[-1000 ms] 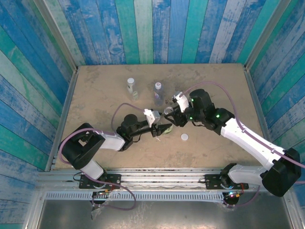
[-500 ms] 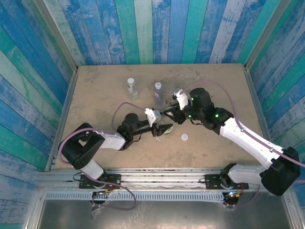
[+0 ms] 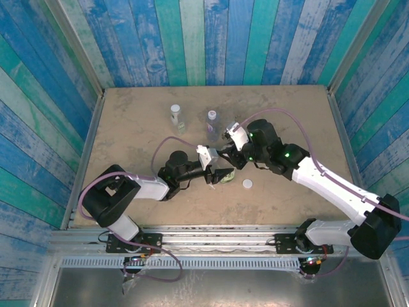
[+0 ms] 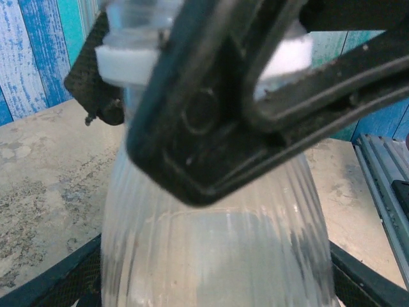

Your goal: Screw on the bottle caps

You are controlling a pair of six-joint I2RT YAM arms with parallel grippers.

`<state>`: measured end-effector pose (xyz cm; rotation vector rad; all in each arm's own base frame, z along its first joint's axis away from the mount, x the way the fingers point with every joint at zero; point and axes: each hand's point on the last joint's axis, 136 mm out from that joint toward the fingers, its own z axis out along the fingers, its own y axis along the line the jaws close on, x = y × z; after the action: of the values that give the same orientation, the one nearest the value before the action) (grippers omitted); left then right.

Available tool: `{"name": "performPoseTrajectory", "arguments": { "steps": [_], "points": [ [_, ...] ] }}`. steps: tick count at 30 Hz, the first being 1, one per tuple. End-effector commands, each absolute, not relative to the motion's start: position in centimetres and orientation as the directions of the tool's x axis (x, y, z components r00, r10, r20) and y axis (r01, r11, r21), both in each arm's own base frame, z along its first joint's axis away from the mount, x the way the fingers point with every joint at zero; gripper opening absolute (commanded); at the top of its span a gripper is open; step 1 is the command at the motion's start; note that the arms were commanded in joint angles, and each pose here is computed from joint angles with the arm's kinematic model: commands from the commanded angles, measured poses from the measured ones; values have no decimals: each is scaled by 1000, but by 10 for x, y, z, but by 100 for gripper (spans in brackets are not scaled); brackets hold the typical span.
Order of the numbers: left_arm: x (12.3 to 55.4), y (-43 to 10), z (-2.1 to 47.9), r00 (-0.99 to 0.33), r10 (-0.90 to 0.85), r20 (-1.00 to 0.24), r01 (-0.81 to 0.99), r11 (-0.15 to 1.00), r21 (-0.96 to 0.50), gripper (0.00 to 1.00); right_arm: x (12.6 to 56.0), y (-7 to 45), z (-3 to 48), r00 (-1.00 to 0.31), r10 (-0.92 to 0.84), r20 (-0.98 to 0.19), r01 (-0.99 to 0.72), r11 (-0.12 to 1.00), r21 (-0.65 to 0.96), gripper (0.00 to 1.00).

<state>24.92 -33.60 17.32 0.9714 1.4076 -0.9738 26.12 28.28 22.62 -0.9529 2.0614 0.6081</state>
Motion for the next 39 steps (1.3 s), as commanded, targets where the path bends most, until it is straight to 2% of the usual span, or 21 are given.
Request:
{"name": "performPoseTrajectory", "arguments": {
  "steps": [1, 8, 11, 12, 16, 18, 20, 27, 34, 39],
  "points": [
    [257, -336, 180, -23, 33, -999, 938, 347, -11, 73, 259, 277, 213, -421, -499, -758, -791, 611, 36, 27],
    [257, -336, 179, -20, 41, -999, 938, 346, -5, 58, 258, 281, 210, -416, -517, -748, -797, 604, 25, 27],
    [258, -336, 177, -24, 48, -999, 937, 349, -6, 56, 257, 283, 214, -416, -502, -758, -797, 603, 39, 30],
    [259, -336, 176, -24, 52, -998, 937, 349, -4, 56, 257, 283, 215, -417, -498, -761, -796, 604, 41, 35],
    [258, -335, 173, -22, 61, -998, 936, 351, 1, 55, 260, 277, 223, -423, -457, -783, -769, 638, 43, 66],
    [259, -334, 169, -21, 77, -997, 934, 358, 8, 56, 259, 274, 228, -421, -428, -800, -759, 649, 52, 75],
    [259, -332, 166, -20, 91, -996, 931, 366, 15, 56, 256, 269, 236, -409, -400, -820, -754, 655, 56, 79],
    [254, -326, 160, -19, 117, -993, 935, 354, 24, 56, 245, 239, 241, -401, -326, -856, -706, 706, 62, 83],
    [245, -319, 151, -36, 136, -990, 943, 333, 12, 57, 238, 187, 200, -532, -269, -803, -519, 853, 59, 83],
    [242, -318, 143, -42, 154, -987, 947, 320, 9, 58, 232, 168, 162, -617, -308, -724, -460, 888, 15, 85]
  ]
}}
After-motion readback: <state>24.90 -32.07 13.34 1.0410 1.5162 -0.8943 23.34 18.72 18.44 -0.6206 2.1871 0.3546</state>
